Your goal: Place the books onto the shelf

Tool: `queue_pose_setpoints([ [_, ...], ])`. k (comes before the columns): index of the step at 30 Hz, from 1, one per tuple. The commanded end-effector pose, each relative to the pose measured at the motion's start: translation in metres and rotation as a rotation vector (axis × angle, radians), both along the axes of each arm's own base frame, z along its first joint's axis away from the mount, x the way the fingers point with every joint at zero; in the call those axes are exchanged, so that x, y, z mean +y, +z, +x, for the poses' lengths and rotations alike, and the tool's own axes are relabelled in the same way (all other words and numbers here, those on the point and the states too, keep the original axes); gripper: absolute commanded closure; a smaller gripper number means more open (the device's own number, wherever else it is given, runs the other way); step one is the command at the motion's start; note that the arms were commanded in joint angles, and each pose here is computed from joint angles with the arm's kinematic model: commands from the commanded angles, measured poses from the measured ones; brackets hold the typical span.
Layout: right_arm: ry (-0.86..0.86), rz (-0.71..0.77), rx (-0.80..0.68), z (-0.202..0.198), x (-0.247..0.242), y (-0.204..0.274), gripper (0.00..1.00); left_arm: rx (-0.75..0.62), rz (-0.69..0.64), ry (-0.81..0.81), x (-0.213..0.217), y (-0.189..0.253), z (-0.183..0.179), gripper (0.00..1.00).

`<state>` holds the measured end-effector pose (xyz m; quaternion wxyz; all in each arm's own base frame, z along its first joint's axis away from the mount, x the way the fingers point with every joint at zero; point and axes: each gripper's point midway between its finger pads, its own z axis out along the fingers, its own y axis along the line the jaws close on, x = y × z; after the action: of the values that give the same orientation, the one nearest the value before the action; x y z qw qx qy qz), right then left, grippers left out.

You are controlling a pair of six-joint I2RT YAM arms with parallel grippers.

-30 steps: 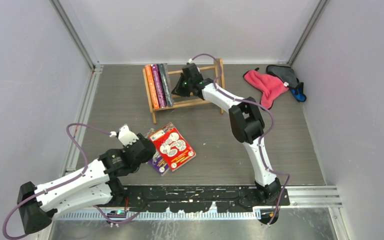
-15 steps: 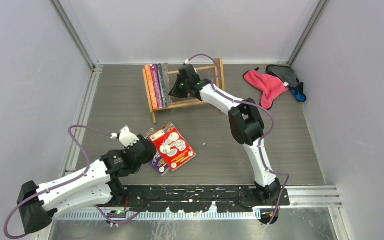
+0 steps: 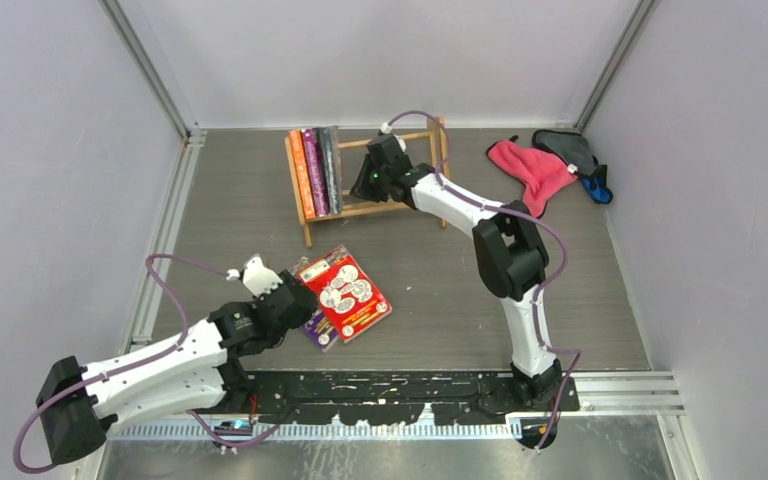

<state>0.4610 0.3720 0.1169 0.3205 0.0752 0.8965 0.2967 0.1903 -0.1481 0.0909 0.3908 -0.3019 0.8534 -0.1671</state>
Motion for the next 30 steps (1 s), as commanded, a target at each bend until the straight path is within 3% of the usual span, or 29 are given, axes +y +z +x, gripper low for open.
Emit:
queue_pose_setpoints([
  [1, -0.021, 0.047, -0.153, 0.006, -0.014, 0.065, 0.77, -0.032, -0.067, 0.020, -0.012, 0.004, 0.008, 0.56],
  [15, -0.030, 0.064, -0.145, -0.031, -0.039, 0.079, 0.67, -0.025, -0.115, 0.094, -0.017, -0.016, 0.015, 0.54],
  [30, 0.076, 0.070, -0.074, -0.128, -0.043, 0.076, 0.66, 0.004, -0.125, 0.144, -0.024, -0.044, 0.020, 0.53],
])
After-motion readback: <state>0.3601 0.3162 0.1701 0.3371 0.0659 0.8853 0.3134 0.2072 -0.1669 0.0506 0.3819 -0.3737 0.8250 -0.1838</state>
